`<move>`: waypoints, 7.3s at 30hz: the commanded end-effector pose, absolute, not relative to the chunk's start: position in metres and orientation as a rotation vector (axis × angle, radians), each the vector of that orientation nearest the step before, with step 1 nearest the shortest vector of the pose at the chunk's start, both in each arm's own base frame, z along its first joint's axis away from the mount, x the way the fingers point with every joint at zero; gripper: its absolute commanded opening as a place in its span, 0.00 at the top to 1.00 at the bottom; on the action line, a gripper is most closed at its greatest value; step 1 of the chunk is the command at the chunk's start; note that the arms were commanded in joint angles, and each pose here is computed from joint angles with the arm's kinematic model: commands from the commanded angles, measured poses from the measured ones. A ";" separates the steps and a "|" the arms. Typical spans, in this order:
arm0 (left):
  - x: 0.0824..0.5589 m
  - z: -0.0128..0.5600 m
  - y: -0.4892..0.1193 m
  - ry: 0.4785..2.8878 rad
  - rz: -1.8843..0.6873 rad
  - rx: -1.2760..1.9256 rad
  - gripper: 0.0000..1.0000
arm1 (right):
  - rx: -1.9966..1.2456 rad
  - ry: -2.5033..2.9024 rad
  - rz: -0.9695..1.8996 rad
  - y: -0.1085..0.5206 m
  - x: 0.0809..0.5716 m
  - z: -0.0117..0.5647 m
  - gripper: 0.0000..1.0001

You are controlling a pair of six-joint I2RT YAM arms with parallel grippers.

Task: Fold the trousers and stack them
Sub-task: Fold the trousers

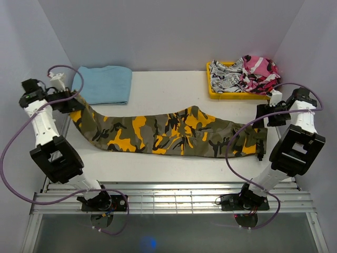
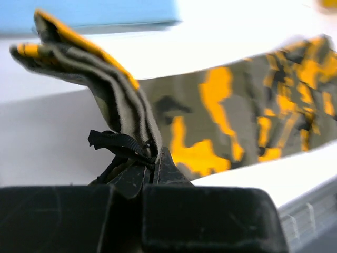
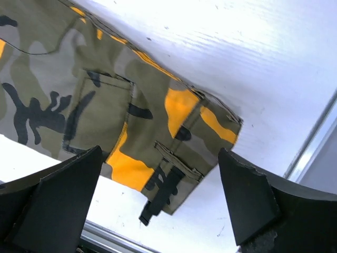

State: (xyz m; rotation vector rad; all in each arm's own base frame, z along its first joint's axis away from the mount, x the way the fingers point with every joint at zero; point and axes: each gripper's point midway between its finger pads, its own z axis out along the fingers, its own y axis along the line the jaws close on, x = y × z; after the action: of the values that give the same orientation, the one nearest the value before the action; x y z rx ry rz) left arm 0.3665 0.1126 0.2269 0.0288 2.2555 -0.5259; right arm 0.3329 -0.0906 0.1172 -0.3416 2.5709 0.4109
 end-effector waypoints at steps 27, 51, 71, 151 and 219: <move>0.396 0.073 -0.263 2.477 -0.710 0.129 1.00 | -0.078 2.713 0.502 -0.124 0.302 0.074 0.10; 0.338 0.121 -0.255 2.448 -0.664 0.243 1.00 | -0.103 2.717 0.513 -0.122 0.298 0.070 0.10; 0.327 0.099 -0.301 2.478 -0.774 0.370 0.19 | -0.119 2.710 0.465 -0.127 0.300 0.077 0.10; 0.348 0.039 -0.059 2.404 -1.180 -0.112 0.44 | -0.203 2.527 1.067 -0.006 0.329 0.007 0.59; 0.328 -0.010 0.015 2.442 -1.250 -0.415 0.99 | -1.102 2.496 1.149 0.340 0.323 0.020 0.58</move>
State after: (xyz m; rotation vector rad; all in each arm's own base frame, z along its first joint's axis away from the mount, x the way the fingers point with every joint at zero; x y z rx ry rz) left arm 0.3226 -0.0031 0.0131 -0.5096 2.3279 -1.5091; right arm 0.3139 0.3508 0.0384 -1.0812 2.4249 1.3158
